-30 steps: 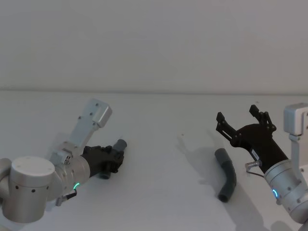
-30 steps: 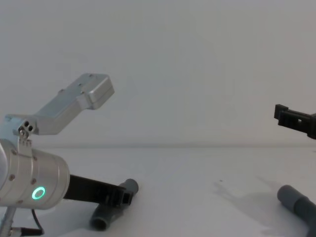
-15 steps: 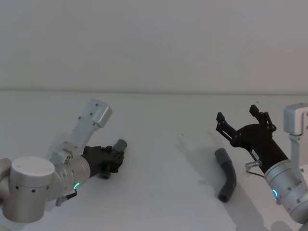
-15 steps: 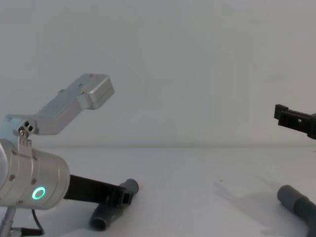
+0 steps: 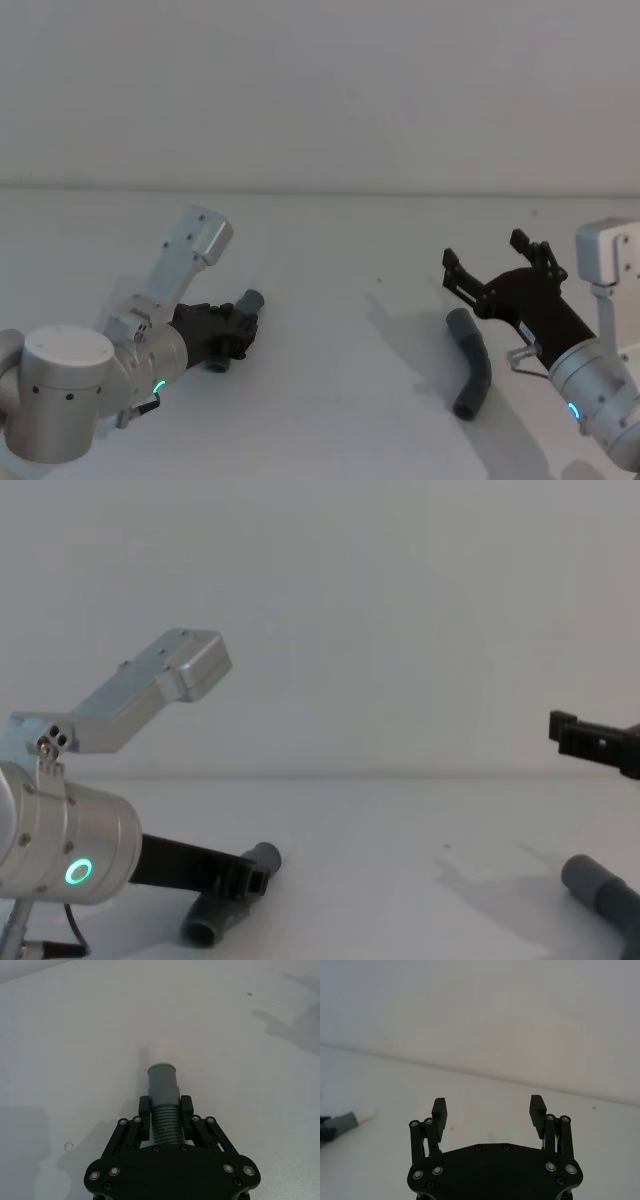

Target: Use both hands to pick up one end of the pipe from the table, align the ends, and insert them.

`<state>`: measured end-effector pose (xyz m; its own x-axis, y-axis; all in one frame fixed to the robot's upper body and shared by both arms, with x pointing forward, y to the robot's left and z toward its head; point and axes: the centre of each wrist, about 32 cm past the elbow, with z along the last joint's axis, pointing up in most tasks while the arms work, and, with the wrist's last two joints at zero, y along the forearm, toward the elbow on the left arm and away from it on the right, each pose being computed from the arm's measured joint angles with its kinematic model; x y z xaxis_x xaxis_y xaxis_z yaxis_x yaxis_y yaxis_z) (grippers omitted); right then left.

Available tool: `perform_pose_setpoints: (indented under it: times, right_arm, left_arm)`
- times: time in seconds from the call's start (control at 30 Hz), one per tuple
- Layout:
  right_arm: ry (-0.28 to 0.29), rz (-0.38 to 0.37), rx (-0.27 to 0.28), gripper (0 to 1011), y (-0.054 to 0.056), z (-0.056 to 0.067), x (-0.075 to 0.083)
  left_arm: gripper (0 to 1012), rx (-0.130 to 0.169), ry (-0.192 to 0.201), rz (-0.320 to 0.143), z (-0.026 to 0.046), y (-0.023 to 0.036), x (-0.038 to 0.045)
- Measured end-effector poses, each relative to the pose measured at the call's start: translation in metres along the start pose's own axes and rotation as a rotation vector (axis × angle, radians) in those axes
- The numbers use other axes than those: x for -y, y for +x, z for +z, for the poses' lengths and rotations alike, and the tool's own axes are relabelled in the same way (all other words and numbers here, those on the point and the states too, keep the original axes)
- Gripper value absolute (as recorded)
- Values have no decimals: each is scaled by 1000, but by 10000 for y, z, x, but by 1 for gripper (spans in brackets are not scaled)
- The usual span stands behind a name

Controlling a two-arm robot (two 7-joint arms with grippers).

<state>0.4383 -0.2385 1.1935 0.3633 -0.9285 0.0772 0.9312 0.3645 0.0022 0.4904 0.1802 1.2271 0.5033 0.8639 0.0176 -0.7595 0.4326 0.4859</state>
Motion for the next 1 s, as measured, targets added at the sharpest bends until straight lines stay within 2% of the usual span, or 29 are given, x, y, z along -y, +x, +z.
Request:
perform_pose_setpoints:
  times: [0.23,0.37,0.4,0.73,1.0]
  right_arm:
    - [-84,35,25,1000,-10,63,77]
    - [-152,53,34,1000,-27,109,143]
    - [-152,53,34,1000,-27,109,143]
    - [-298,64,21,1000,-87,169,330]
    - [-356,51,5,1000,-120,177,400]
  left_arm:
    - [342,0,0,0,-1,0,0]
    - [342,0,0,0,0,0,0]
    - [341,0,0,0,-1,0,0]
    - [341,0,0,0,-1,0,0]
    - [341,0,0,0,0,0,0]
